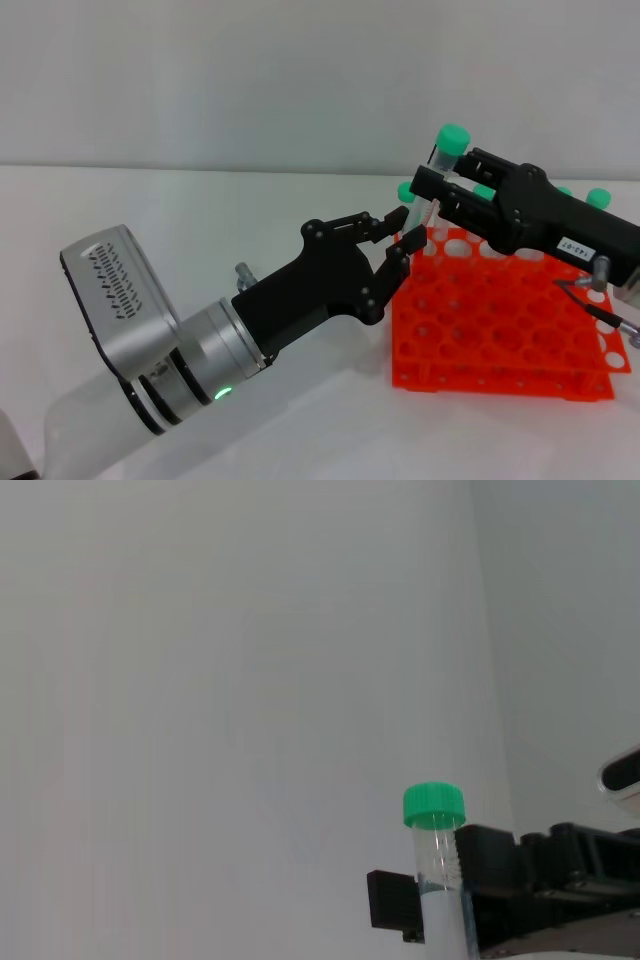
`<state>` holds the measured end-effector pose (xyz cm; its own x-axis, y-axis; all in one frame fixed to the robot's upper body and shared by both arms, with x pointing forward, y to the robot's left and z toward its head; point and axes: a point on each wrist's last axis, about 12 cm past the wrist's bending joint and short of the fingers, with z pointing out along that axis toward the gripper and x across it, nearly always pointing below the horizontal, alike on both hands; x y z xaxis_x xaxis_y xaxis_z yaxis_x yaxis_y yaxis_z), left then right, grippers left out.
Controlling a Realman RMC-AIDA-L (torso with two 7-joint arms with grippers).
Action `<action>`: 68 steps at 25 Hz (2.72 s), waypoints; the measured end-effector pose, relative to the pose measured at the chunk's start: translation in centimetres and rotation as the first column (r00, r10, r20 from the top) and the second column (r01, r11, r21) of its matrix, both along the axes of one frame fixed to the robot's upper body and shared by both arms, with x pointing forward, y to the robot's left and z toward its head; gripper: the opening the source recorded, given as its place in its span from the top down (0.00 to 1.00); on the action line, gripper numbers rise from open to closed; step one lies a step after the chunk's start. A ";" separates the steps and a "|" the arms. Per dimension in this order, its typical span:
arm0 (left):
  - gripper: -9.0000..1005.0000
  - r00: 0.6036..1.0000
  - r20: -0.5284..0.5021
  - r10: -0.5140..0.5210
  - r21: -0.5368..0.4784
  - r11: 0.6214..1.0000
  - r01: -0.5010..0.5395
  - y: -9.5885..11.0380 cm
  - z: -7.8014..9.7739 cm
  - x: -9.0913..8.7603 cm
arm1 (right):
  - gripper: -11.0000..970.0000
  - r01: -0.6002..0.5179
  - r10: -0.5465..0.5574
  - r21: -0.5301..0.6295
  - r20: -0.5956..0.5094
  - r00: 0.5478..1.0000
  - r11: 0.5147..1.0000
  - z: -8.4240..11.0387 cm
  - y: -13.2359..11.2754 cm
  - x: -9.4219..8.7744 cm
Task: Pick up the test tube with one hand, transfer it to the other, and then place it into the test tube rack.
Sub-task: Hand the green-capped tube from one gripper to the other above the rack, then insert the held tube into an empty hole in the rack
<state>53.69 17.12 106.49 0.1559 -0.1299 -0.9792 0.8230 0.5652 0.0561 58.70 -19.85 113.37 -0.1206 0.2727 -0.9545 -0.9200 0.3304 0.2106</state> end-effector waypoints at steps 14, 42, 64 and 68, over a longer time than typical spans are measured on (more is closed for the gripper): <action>0.80 1.000 -0.006 0.001 0.008 1.000 -0.001 -0.1 0.0 0.2 | 0.63 0.009 -0.009 0.005 0.023 1.000 1.000 -0.1 0.5 -0.1; 0.74 0.997 -0.060 0.042 0.038 0.998 -0.040 -0.3 -0.6 0.8 | 0.76 0.011 -0.011 0.000 0.061 0.998 1.000 -0.3 1.1 -0.4; 0.13 0.978 -0.057 0.202 0.037 0.979 -0.201 2.0 -2.9 -2.5 | 0.77 0.105 -0.106 0.013 0.042 0.994 0.994 -0.7 0.0 -0.1; 0.13 0.950 -0.057 0.308 -0.017 0.951 -0.310 4.3 -3.6 -4.6 | 0.77 0.141 -0.141 0.013 0.045 0.989 0.990 -0.9 -0.4 0.1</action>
